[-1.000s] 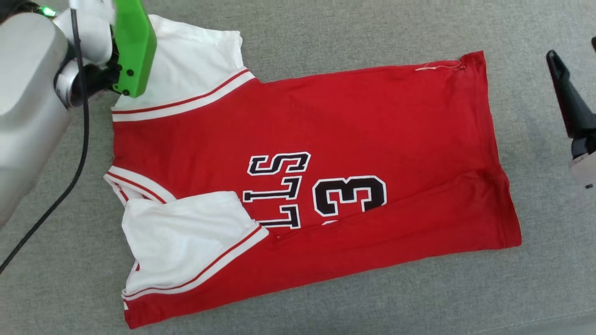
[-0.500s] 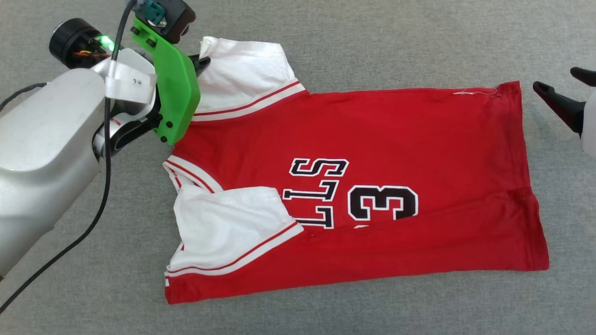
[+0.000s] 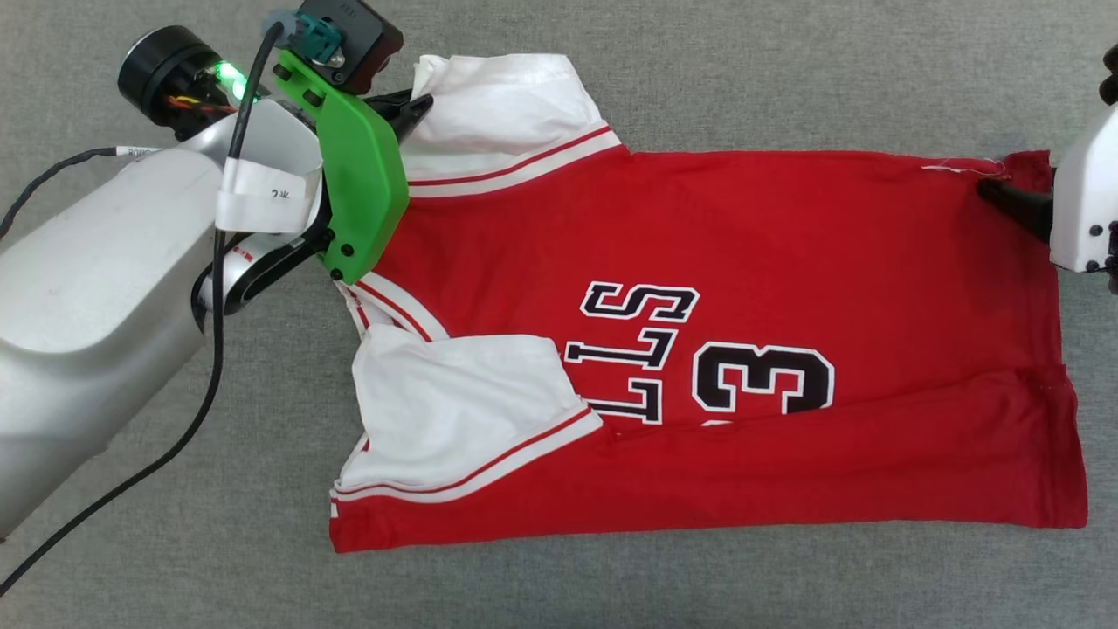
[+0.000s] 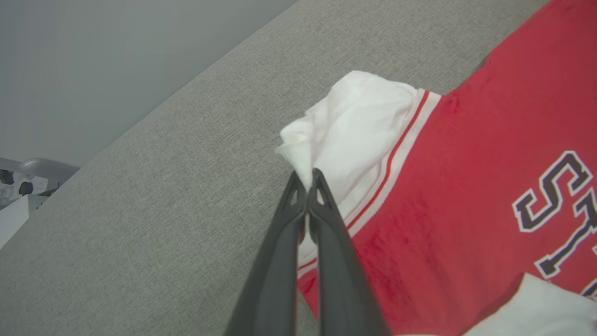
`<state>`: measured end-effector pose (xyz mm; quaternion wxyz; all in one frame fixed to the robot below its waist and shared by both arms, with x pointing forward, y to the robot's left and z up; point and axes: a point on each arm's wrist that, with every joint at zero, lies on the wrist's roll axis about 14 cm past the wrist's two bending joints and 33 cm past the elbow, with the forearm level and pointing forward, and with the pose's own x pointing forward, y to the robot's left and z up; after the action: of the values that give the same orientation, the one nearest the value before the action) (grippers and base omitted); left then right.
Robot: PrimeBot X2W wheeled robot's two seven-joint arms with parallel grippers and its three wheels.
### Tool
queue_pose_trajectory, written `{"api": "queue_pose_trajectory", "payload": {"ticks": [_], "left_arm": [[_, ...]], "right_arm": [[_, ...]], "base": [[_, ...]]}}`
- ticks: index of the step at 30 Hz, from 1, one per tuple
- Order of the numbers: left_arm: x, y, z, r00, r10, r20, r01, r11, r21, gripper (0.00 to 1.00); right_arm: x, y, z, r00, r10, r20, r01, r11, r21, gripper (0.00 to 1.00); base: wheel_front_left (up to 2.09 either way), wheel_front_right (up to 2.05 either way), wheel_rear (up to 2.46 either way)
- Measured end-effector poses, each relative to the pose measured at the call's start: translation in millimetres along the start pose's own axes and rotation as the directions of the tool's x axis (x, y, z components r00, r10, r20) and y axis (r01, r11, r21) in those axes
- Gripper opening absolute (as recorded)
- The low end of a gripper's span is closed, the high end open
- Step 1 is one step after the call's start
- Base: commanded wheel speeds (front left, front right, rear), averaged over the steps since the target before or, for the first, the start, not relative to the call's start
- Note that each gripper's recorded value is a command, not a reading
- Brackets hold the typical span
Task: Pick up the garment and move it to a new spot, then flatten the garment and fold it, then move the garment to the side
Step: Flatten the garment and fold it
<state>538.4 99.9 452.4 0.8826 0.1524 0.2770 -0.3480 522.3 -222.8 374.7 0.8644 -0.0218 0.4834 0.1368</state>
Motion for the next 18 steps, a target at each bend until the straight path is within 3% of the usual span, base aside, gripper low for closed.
{"api": "queue_pose_trajectory", "payload": {"ticks": [7, 8, 9, 18], "left_arm": [[6, 1, -6, 1.0, -0.003, -0.003, 0.003, 1.0, -0.008, 0.0], [6, 1, -5, 1.0, -0.001, -0.001, 0.001, 1.0, -0.008, 0.0], [5, 2, -4, 1.0, 0.001, 0.001, -0.001, 1.0, -0.007, 0.0], [-10, 1, 3, 0.998, 0.026, 0.048, -0.026, 1.0, -0.01, 0.0]], "right_arm": [[13, 2, -15, 0.998, 0.006, -0.057, -0.008, 1.0, -0.03, 1.0], [12, 0, -15, 0.999, 0.0, -0.053, -0.002, 0.999, -0.036, 0.41], [11, -1, -14, 0.999, -0.007, -0.041, 0.005, 0.999, -0.042, 0.0], [-7, 14, 9, 0.986, 0.028, 0.165, -0.014, 0.996, -0.083, 0.0]], "base": [[0.0, 0.0, 0.0], [0.0, 0.0, 0.0], [0.0, 0.0, 0.0], [0.0, 0.0, 0.0]]}}
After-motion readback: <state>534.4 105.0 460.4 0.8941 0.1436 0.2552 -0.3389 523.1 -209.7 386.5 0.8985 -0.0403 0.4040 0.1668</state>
